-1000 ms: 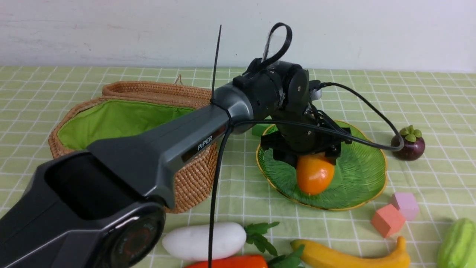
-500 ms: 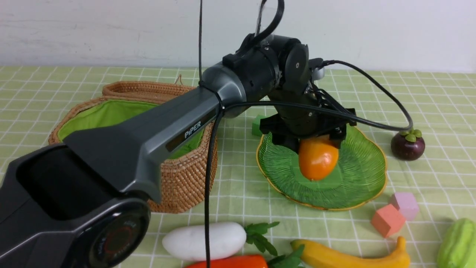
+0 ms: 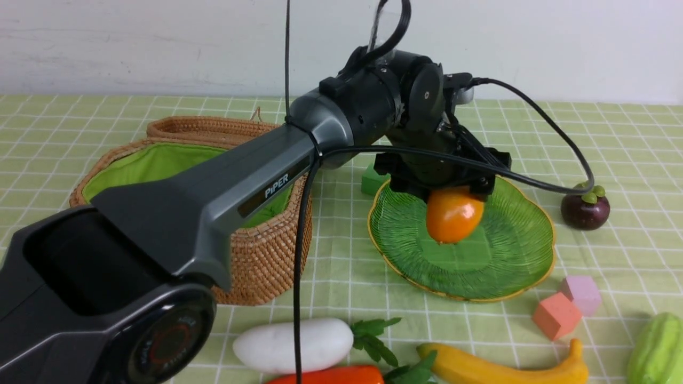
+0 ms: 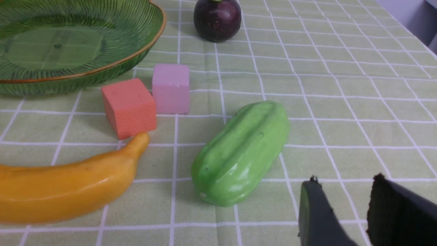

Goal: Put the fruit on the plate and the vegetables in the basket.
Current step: Grab the mango with your left arm and place it on the right plate, then take a daikon with your left arm and place it on the basket on the left.

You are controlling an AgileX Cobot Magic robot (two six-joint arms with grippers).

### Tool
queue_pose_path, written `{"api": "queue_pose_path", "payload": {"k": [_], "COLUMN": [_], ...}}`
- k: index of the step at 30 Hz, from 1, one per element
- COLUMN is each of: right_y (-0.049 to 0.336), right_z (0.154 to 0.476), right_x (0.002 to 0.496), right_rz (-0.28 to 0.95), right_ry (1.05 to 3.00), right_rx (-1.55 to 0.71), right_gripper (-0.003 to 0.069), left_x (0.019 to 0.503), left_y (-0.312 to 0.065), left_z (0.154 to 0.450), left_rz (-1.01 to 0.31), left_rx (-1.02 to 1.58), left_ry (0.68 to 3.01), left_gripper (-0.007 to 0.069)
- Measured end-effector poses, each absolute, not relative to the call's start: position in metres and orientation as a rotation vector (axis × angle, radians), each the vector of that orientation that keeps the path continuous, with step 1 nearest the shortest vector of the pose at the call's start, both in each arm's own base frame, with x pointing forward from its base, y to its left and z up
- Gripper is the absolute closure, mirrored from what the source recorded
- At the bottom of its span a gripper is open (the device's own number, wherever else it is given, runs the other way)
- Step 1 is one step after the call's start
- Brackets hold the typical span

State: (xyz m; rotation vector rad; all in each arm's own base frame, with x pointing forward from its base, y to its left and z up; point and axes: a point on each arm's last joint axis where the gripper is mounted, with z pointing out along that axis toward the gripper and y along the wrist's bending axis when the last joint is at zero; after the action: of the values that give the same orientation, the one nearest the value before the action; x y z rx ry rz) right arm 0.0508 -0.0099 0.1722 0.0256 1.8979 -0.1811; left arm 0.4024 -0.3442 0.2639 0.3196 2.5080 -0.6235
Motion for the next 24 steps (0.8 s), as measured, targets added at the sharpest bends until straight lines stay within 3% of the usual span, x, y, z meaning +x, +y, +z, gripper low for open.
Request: {"api": "queue_pose_path", "payload": {"k": [10, 15, 22, 23, 24], "right_y": [-0.01, -0.01, -0.01, -0.01, -0.01], "right_z": [0.172, 0.172, 0.172, 0.172, 0.172], "right_x": [0.051, 0.051, 0.051, 0.051, 0.051], "right_rz": [-0.181, -0.181, -0.181, -0.181, -0.181], "right_ry": [1.898, 1.898, 1.898, 1.898, 1.898], "right_rx": [0.026, 0.026, 0.026, 0.026, 0.026], "right_gripper": [0.0418, 0.0418, 0.0418, 0.0418, 0.0418], "left_x": [0.404, 0.396, 0.36, 0.351, 0.347], "left_y": [-0.342, -0.335, -0.304, -0.295, -0.291], "left_z": [0.263, 0.274, 0.339, 0.361, 0.373], "left_rz": [-0.577, -0.502, -0.379, -0.368, -0.371], "left_rx": [0.341, 0.481, 0.715, 0.729, 0.731], "left_ry": [2.501, 2.517, 2.528, 2.485, 2.457], "left_gripper": [-0.0011, 0.0029, 0.0204, 0.028, 0.0307]}}
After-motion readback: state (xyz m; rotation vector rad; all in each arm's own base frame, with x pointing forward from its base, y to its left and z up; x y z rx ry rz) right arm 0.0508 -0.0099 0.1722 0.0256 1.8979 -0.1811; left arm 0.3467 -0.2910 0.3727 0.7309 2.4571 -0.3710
